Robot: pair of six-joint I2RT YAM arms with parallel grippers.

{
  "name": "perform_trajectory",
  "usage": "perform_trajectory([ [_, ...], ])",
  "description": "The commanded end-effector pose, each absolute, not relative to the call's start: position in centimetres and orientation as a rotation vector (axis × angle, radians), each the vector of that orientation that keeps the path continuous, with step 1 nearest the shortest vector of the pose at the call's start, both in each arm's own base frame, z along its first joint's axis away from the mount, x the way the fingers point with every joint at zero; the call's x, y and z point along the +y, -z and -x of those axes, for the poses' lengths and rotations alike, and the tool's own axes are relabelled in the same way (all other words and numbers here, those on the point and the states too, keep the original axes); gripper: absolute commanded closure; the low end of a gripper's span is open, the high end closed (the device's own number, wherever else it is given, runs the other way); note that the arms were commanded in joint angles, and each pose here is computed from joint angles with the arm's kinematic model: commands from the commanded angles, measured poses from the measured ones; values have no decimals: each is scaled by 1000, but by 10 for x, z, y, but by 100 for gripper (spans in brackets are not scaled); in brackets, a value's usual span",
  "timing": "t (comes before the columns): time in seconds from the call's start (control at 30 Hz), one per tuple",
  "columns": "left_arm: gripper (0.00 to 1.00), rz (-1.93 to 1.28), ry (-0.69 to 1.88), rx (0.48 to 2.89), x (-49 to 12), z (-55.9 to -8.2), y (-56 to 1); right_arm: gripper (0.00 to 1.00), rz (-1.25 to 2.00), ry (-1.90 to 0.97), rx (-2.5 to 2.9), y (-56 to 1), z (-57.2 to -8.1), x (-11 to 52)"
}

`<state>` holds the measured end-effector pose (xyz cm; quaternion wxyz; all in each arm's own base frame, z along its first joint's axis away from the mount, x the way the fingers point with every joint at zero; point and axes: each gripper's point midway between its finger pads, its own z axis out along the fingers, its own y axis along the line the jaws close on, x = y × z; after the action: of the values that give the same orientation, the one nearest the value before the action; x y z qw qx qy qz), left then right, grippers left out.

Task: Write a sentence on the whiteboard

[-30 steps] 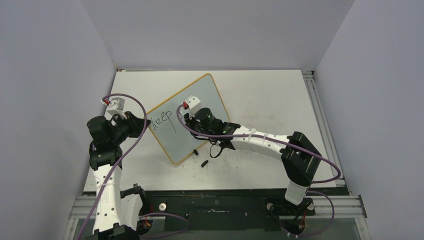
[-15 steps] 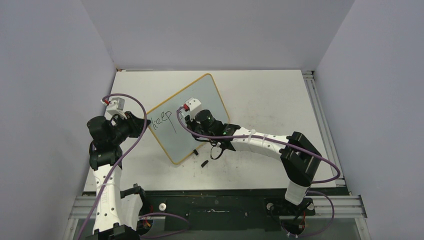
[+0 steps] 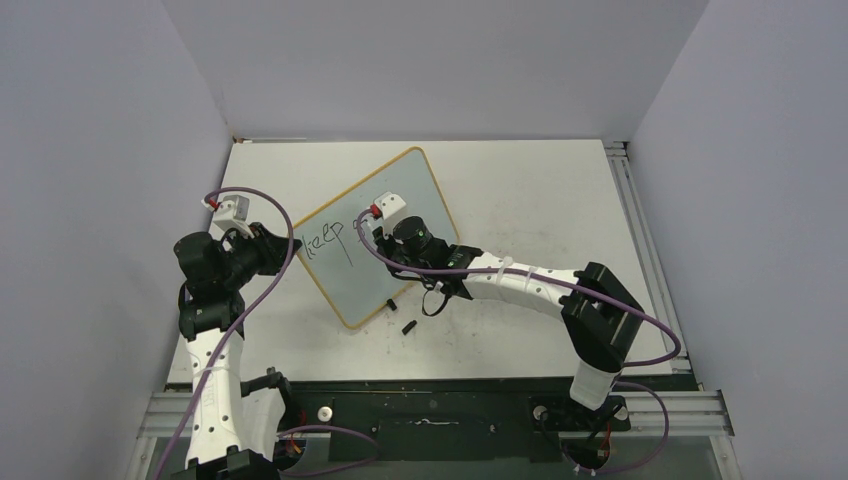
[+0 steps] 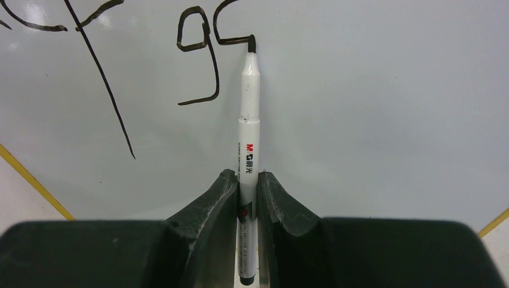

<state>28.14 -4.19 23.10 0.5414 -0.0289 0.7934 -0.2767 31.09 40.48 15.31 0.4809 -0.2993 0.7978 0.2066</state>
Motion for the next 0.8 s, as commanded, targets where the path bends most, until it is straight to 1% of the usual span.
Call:
perform_trajectory([
  [0.0,100,46,608,1850,-36,-286,-246,95,674,-530,1875,-187,-324,411],
  [0.77,100,45,609,1849,-37,-286,-246,95,713,-546,1862,-189,-322,423],
])
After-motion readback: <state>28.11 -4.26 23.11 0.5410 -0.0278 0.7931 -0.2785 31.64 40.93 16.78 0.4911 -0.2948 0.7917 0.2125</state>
